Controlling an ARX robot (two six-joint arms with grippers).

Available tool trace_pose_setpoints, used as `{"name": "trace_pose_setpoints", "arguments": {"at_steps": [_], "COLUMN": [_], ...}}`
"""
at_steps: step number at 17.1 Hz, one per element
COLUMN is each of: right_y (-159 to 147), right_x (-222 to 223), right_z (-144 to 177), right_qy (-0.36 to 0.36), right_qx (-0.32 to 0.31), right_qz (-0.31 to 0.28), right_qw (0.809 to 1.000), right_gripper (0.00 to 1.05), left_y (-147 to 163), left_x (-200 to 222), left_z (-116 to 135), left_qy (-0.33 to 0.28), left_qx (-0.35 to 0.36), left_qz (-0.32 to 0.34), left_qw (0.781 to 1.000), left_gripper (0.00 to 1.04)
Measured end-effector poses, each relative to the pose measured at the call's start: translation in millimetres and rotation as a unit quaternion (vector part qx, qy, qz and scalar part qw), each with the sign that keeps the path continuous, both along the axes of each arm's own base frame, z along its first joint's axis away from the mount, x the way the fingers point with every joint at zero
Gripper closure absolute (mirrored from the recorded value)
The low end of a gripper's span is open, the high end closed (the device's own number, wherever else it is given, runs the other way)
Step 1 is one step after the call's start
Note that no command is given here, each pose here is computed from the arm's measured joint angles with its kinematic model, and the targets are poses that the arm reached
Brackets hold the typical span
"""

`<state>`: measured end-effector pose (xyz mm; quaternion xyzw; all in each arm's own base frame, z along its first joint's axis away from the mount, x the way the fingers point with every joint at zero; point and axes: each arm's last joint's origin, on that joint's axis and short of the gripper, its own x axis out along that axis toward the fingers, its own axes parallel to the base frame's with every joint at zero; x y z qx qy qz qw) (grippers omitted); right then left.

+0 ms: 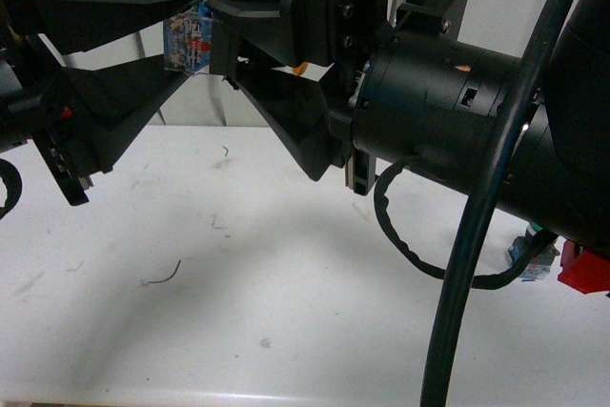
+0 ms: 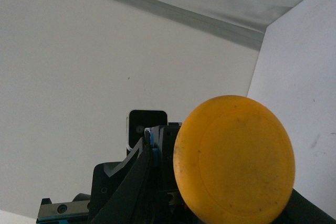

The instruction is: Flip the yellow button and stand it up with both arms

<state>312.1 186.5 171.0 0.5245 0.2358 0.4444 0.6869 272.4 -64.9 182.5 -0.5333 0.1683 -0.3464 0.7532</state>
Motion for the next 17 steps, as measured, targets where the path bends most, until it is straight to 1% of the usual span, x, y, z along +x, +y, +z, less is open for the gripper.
{"name": "trace_pose_setpoints", "arguments": {"at_steps": [1, 2, 3, 5, 6, 7, 9, 14, 16, 17], "right_y": [-0.1, -0.5, -2.9, -2.9, -3.0, -4.5, -10.2, -19.8, -33.9, -42.3], "right_x": [0.0, 0.0, -0.3, -0.4, -0.3, 0.5, 2.7, 6.9, 12.4, 15.9], "right_z": [0.1, 0.2, -2.7, -2.8, -2.8, -2.9, -4.0, -5.1, -7.0, -6.1], "right_qy": [0.0, -0.001, 0.003, 0.003, 0.004, 0.004, 0.006, 0.01, 0.017, 0.018], "right_qx": [0.0, -0.001, -0.007, -0.007, -0.007, -0.007, -0.008, -0.008, -0.008, -0.006], "right_qz": [0.0, 0.001, 0.0, 0.0, 0.0, -0.002, -0.01, -0.023, -0.043, -0.053], "right_qw": [1.0, 1.0, 1.0, 1.0, 1.0, 1.0, 1.0, 1.0, 0.999, 0.998], "right_gripper": [0.65, 0.66, 0.66, 0.67, 0.67, 0.67, 0.67, 0.67, 0.67, 0.67], "left_y": [0.0, -0.1, -2.0, -0.9, 0.9, 5.3, 15.5, 25.3, 40.4, 54.0], "left_x": [0.0, -0.1, -0.9, -1.4, -1.2, -0.2, 1.1, -0.2, -6.0, -13.2], "left_z": [0.0, 0.0, 0.9, 3.4, 4.2, 4.3, 6.1, 12.5, 20.2, 24.5], "left_qy": [0.0, 0.001, -0.006, -0.011, -0.013, -0.013, -0.015, -0.031, -0.054, -0.076], "left_qx": [0.0, -0.001, 0.003, 0.002, 0.002, 0.002, 0.002, 0.005, 0.015, 0.03], "left_qz": [0.0, -0.001, -0.007, -0.005, -0.002, 0.006, 0.023, 0.031, 0.045, 0.078], "left_qw": [1.0, 1.0, 1.0, 1.0, 1.0, 1.0, 1.0, 0.999, 0.997, 0.994], "left_gripper": [0.72, 0.6, 0.3, 0.08, 0.05, 0.08, 0.07, 0.07, 0.07, 0.07]}}
